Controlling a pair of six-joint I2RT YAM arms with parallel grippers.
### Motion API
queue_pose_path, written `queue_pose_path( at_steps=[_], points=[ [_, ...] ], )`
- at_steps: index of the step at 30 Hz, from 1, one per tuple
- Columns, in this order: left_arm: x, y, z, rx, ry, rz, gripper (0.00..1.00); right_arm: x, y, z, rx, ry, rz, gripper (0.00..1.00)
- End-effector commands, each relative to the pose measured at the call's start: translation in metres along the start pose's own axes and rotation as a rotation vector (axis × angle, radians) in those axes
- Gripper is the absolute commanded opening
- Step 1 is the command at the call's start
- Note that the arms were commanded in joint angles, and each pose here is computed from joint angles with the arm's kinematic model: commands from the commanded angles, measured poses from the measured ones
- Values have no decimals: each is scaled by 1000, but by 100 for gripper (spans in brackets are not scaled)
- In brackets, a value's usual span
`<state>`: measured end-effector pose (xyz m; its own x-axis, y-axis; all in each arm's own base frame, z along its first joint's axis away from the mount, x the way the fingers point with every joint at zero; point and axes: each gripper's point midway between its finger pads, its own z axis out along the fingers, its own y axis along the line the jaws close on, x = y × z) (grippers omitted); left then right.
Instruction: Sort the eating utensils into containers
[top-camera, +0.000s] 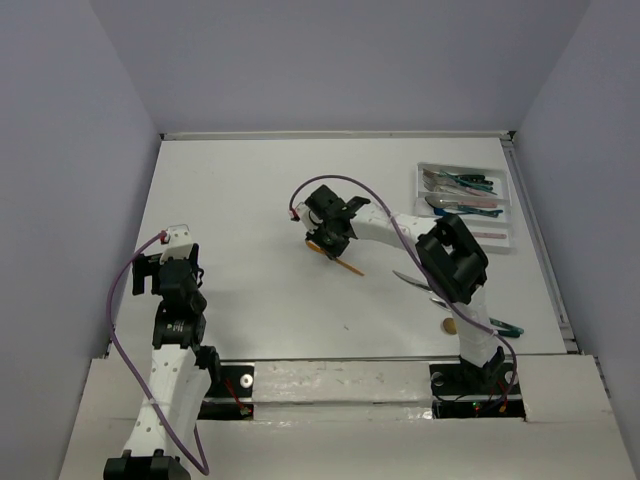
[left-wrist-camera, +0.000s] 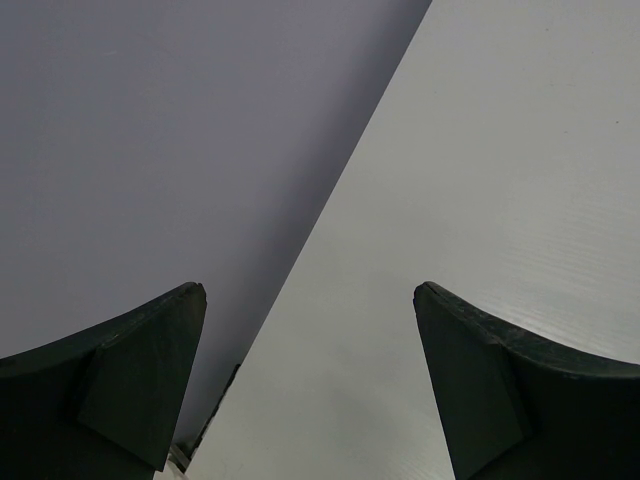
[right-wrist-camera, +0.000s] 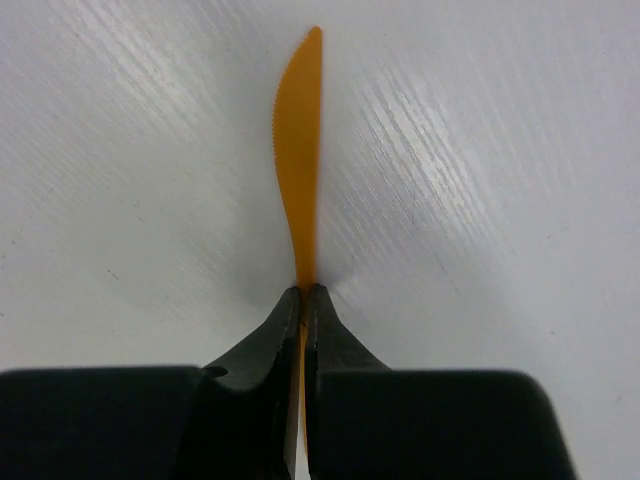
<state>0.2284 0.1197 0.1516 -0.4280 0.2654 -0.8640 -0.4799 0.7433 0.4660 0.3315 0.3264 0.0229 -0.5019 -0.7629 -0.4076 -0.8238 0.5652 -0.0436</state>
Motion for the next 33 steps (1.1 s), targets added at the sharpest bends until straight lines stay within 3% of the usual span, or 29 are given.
queue_pose_path(
  at_steps=[1,4,12,15,19,24,28,33],
  points=[
    [-7,6,0,-31,-28,-25,99,44,1,30,-8,142,-42,0],
    [-7,5,0,-28,-29,-25,99,36,-5,17,44,116,-79,0],
    [-7,7,0,-35,-26,-26,99,-54,-34,-101,240,-218,-261,0],
    [-7,7,0,-35,-29,-27,99,-57,-52,-122,345,-217,-384,0],
    [-11,0,-2,-11,-46,-25,99,-39,-91,-142,428,-146,-567,0],
    [-14,-1,-4,-8,-59,-27,99,-8,-164,-177,479,-129,-528,0],
    [-16,-3,-6,-4,-69,-26,99,40,-200,-185,458,-31,-681,0],
    [-19,-5,-7,0,-80,-28,99,118,-225,-184,406,55,-655,0]
  ],
)
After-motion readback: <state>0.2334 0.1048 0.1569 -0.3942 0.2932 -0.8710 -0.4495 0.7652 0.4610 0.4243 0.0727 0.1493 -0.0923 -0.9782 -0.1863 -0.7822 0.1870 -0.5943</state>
